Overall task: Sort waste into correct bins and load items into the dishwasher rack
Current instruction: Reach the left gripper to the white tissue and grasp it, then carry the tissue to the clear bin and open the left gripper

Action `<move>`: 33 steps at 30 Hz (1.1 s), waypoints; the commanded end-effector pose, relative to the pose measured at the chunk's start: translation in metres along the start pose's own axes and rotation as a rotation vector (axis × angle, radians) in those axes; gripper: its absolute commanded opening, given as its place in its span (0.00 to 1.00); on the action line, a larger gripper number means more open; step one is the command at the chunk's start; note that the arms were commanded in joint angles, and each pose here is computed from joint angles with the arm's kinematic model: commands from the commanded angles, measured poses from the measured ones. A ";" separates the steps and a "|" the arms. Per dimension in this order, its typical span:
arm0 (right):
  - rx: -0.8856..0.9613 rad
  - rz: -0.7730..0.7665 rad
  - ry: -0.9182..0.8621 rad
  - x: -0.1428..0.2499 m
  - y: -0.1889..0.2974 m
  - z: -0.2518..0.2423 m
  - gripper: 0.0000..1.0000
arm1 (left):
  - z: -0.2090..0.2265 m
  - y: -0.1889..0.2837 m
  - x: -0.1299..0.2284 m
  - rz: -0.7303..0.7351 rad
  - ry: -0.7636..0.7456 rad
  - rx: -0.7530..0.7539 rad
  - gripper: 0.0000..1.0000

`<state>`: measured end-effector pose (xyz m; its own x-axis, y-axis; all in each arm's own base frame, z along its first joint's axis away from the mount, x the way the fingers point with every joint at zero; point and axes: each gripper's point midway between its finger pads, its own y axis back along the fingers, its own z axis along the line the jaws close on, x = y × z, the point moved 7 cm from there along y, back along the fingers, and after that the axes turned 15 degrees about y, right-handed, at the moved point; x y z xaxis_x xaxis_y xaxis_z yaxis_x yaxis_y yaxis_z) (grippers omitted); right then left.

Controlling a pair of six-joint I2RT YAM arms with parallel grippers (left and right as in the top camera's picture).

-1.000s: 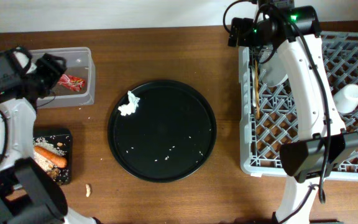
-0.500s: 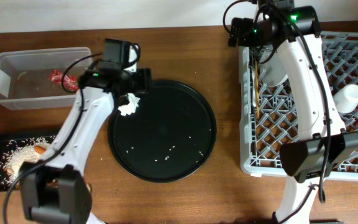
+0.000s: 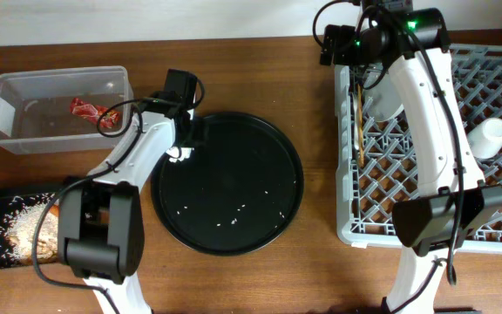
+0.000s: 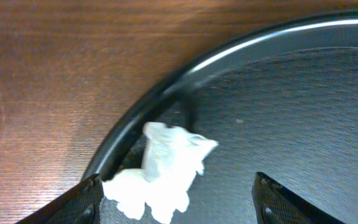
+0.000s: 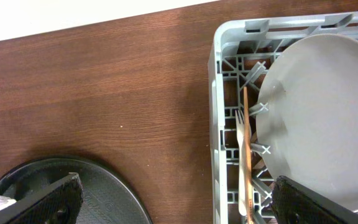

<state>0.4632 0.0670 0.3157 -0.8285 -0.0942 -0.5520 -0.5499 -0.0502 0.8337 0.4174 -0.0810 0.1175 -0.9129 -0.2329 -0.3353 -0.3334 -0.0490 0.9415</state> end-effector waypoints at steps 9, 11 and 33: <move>-0.002 -0.011 -0.013 -0.001 0.005 0.000 0.99 | 0.005 -0.018 0.002 0.018 0.033 -0.044 0.59; -0.002 -0.011 -0.013 -0.001 0.005 0.000 0.99 | 0.005 -0.019 0.003 0.023 0.033 -0.047 0.53; -0.002 -0.011 -0.013 -0.001 0.005 0.000 0.99 | 0.003 -0.009 -0.004 -0.016 0.040 -0.027 0.00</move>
<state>0.4632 0.0670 0.3157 -0.8285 -0.0942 -0.5520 -0.5499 -0.0502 0.8337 0.4233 -0.0767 0.1005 -0.9040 -0.2721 -0.3299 -0.3224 -0.0731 0.9438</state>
